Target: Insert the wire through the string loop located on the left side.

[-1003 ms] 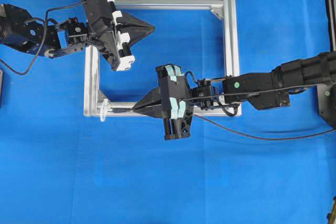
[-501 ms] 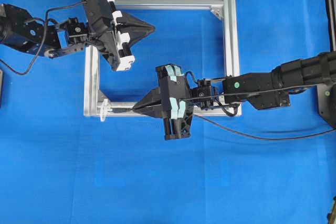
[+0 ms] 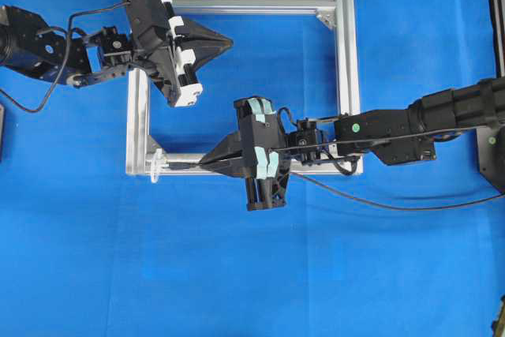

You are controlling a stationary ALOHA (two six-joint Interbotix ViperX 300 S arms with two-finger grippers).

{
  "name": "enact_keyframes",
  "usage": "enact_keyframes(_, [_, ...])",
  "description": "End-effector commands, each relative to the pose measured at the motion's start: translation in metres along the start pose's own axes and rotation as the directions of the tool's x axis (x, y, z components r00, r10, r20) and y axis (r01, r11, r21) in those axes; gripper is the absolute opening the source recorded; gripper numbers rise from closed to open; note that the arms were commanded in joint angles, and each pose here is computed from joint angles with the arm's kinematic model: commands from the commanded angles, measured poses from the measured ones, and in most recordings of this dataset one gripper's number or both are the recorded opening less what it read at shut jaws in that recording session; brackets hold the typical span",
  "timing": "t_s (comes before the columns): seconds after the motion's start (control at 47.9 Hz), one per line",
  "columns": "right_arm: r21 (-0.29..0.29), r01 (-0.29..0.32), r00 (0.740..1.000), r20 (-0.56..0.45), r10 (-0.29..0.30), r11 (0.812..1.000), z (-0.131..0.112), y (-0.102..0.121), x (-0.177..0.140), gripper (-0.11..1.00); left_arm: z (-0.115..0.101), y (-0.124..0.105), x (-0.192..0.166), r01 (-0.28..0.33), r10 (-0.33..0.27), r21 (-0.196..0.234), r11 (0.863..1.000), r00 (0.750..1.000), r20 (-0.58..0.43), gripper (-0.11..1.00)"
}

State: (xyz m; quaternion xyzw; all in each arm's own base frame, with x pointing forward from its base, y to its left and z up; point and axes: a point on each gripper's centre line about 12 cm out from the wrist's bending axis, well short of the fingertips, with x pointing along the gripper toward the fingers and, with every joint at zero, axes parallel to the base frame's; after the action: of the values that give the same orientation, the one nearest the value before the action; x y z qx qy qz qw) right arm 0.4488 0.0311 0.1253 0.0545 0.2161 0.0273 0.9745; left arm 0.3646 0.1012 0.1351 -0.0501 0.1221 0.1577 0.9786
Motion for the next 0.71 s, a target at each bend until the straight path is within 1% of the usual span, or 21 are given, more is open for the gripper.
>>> enact_keyframes(0.0, [0.001,-0.004,0.999,0.044,0.004,1.0,0.017,0.001,0.002,0.0,0.012,-0.001,-0.002,0.004,-0.004,-0.001,1.0,0.999,0.037,0.0])
enact_keyframes(0.188, [0.001,-0.006,0.998,0.056,0.006,1.0,0.022,0.002,0.015,0.0,0.012,-0.001,-0.002,0.004,-0.003,-0.001,1.0,0.999,0.035,0.0])
enact_keyframes(0.355, [0.004,0.002,0.998,0.067,-0.002,1.0,0.026,-0.003,0.03,0.0,0.012,-0.001,-0.002,0.004,-0.004,-0.001,1.0,0.999,0.037,0.0])
enact_keyframes(0.564, [0.007,0.01,0.998,0.06,-0.01,1.0,0.031,-0.006,0.048,0.0,0.012,-0.001,-0.002,0.004,-0.004,-0.001,1.0,0.999,0.037,0.0])
enact_keyframes(0.689, [0.007,0.011,0.998,0.057,-0.011,1.0,0.033,-0.006,0.054,0.0,0.012,-0.001,-0.002,0.004,-0.003,-0.001,1.0,0.999,0.035,0.0])
